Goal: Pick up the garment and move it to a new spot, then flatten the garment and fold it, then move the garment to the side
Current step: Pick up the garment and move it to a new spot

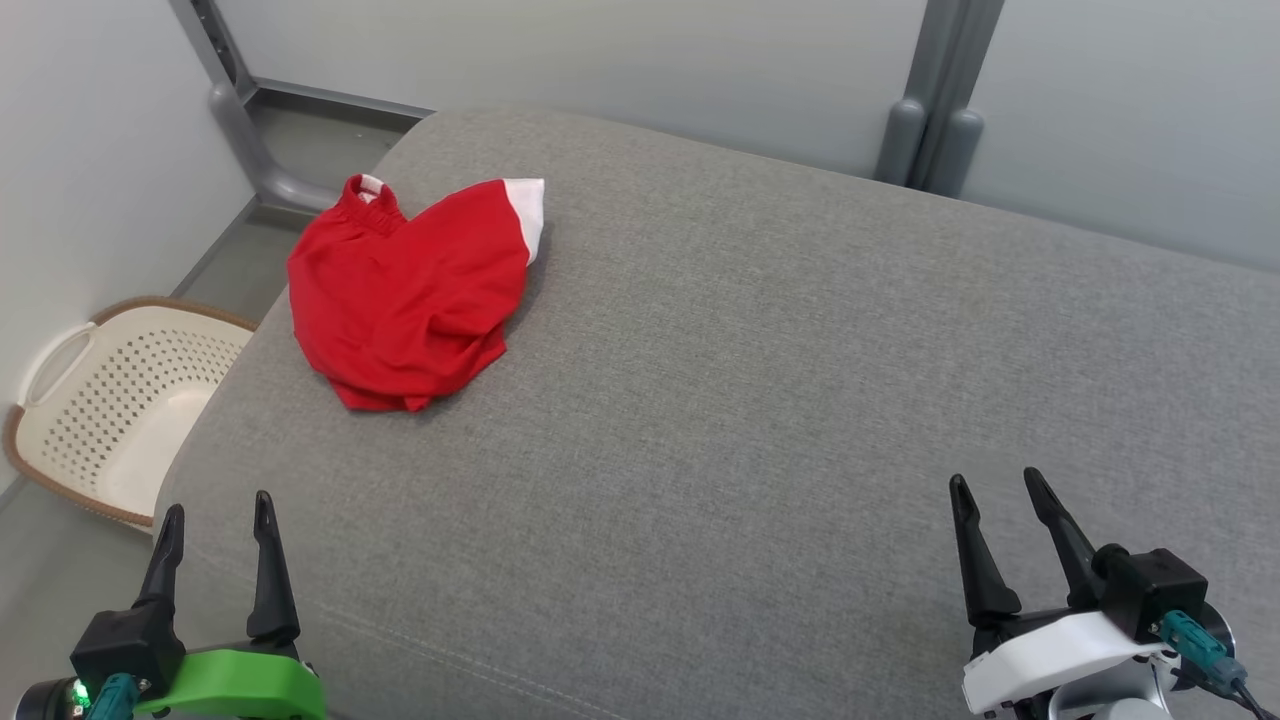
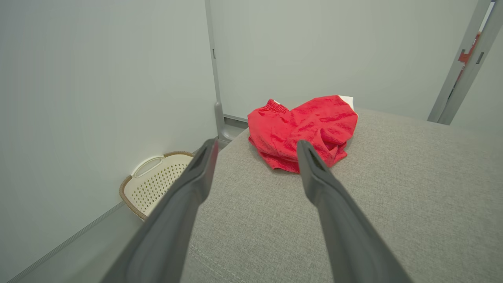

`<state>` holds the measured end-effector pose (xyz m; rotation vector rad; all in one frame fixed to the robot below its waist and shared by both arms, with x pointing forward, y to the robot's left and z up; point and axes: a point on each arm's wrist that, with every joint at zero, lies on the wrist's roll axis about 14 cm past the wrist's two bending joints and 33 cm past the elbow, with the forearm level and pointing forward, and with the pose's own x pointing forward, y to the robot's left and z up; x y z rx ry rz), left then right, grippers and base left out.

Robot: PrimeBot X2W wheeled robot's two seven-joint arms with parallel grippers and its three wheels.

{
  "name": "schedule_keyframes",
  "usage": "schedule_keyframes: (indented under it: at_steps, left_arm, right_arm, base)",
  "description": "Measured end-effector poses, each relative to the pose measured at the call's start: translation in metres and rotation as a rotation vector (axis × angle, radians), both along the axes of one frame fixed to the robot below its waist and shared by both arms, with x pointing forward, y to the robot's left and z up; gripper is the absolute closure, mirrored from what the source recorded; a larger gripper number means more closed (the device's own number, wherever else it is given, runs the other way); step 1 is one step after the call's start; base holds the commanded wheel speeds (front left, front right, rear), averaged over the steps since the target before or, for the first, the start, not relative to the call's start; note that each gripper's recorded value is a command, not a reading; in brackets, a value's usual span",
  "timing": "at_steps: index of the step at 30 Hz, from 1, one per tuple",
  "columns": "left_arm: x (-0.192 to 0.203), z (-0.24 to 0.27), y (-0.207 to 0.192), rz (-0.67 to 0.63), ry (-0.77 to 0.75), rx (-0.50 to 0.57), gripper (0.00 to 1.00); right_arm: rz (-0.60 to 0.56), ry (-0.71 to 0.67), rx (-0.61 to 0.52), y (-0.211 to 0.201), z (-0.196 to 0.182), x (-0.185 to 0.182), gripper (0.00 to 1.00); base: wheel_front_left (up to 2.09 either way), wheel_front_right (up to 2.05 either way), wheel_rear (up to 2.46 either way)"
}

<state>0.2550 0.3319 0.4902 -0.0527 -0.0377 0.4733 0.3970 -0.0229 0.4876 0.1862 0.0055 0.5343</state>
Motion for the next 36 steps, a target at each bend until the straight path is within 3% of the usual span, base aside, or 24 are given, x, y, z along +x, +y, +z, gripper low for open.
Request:
schedule_keyframes:
  at_steps: [11,22,30,36]
  left_arm:
    - [-0.027,-0.004,0.018,0.086,0.015,-0.003,0.0]
    - [-0.021,-0.006,0.017,0.077,0.022,-0.008,0.0]
    - [0.025,0.028,0.023,0.015,-0.045,0.063,0.0]
    - [0.085,0.061,0.024,-0.062,-0.111,0.123,0.0]
  right_arm:
    - [0.065,0.005,0.003,0.023,-0.002,0.002,0.0]
    - [0.053,-0.002,0.0,0.018,-0.001,0.005,0.0]
    - [0.002,-0.018,-0.014,-0.002,-0.001,0.019,0.0]
    - [-0.063,-0.044,-0.039,-0.029,0.0,0.038,0.0]
  base:
    - [0.0,0.0,0.0]
    - [0.0,0.0,0.0]
    - [0.0,0.0,0.0]
    - [0.0,0.0,0.0]
